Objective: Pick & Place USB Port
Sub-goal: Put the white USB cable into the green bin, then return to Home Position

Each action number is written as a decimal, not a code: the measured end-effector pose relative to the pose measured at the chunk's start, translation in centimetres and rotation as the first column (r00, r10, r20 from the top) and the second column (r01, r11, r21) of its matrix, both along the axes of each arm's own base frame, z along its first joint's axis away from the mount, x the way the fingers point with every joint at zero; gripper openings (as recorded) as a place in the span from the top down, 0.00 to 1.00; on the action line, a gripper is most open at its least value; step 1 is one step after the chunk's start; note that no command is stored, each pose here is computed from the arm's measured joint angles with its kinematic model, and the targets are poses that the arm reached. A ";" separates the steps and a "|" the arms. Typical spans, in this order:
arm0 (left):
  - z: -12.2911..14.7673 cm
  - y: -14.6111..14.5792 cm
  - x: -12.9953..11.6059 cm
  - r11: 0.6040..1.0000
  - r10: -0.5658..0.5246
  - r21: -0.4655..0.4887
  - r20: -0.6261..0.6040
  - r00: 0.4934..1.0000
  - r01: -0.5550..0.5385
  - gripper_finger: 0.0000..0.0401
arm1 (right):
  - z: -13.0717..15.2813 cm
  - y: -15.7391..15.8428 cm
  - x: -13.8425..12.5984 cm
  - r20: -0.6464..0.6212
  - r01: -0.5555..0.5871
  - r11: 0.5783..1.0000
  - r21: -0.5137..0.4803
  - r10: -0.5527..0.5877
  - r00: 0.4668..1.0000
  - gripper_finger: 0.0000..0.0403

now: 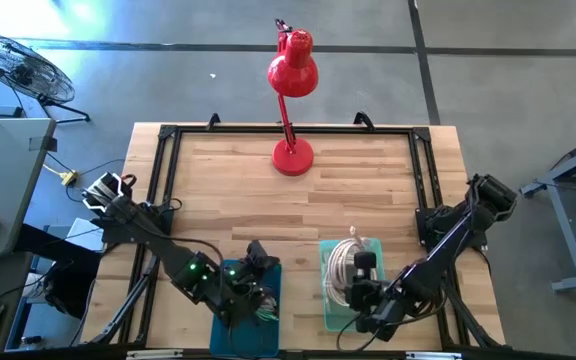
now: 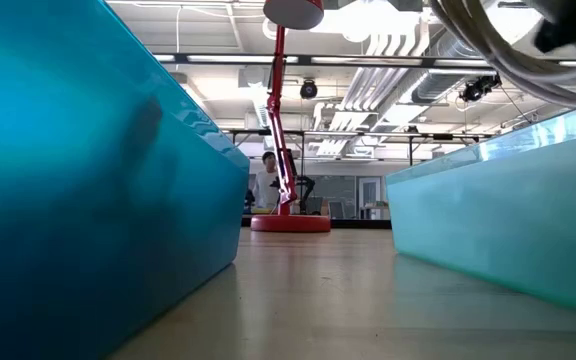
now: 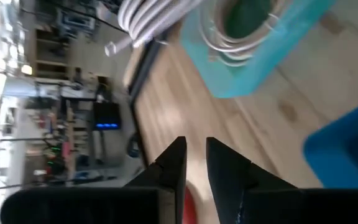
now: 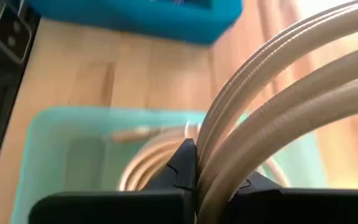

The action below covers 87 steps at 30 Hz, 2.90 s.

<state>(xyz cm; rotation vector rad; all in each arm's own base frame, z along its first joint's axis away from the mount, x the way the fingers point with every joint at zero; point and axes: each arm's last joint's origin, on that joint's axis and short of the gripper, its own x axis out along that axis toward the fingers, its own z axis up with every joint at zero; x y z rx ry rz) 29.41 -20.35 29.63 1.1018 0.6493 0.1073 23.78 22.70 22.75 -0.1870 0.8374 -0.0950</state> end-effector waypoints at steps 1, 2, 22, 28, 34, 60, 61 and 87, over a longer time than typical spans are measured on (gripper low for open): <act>-0.2 -0.1 -0.2 1.000 -0.001 -0.021 -0.012 1.000 0.001 0.86 | -0.1 0.0 -0.1 -0.022 0.009 1.000 0.022 -0.008 1.000 0.98; -0.3 0.0 -0.3 0.999 0.003 -0.043 -0.023 1.000 -0.004 0.86 | -0.2 0.0 -0.3 -0.041 0.011 0.999 0.044 -0.009 0.999 0.98; -1.2 -0.4 -0.8 0.946 -0.102 -0.321 -0.164 0.981 0.045 0.86 | -2.7 -0.6 -0.3 -0.307 0.032 0.939 0.343 0.080 0.948 0.98; -1.3 -0.4 -0.8 0.940 -0.106 -0.338 -0.177 0.979 0.040 0.86 | -6.0 -2.2 0.0 -0.269 0.042 0.913 0.405 0.076 0.960 0.96; -1.3 -0.4 -0.8 0.941 -0.104 -0.336 -0.176 0.979 0.040 0.86 | -7.4 -3.1 0.5 -0.211 0.026 0.866 0.499 0.093 0.973 0.80; -1.3 -0.4 -0.8 0.944 -0.095 -0.328 -0.172 0.980 0.034 0.86 | -4.1 -3.7 2.1 -0.393 0.122 0.859 0.497 0.098 0.914 0.60; -1.3 -0.4 -0.8 0.944 -0.095 -0.328 -0.172 0.980 0.034 0.86 | -3.8 -3.8 2.1 -0.401 0.127 0.862 0.490 0.094 0.911 0.60; -1.0 0.2 -0.7 0.960 0.120 -0.251 -0.019 0.993 -0.121 0.86 | 5.7 -3.9 2.7 -0.467 0.048 0.928 0.369 0.140 0.873 0.60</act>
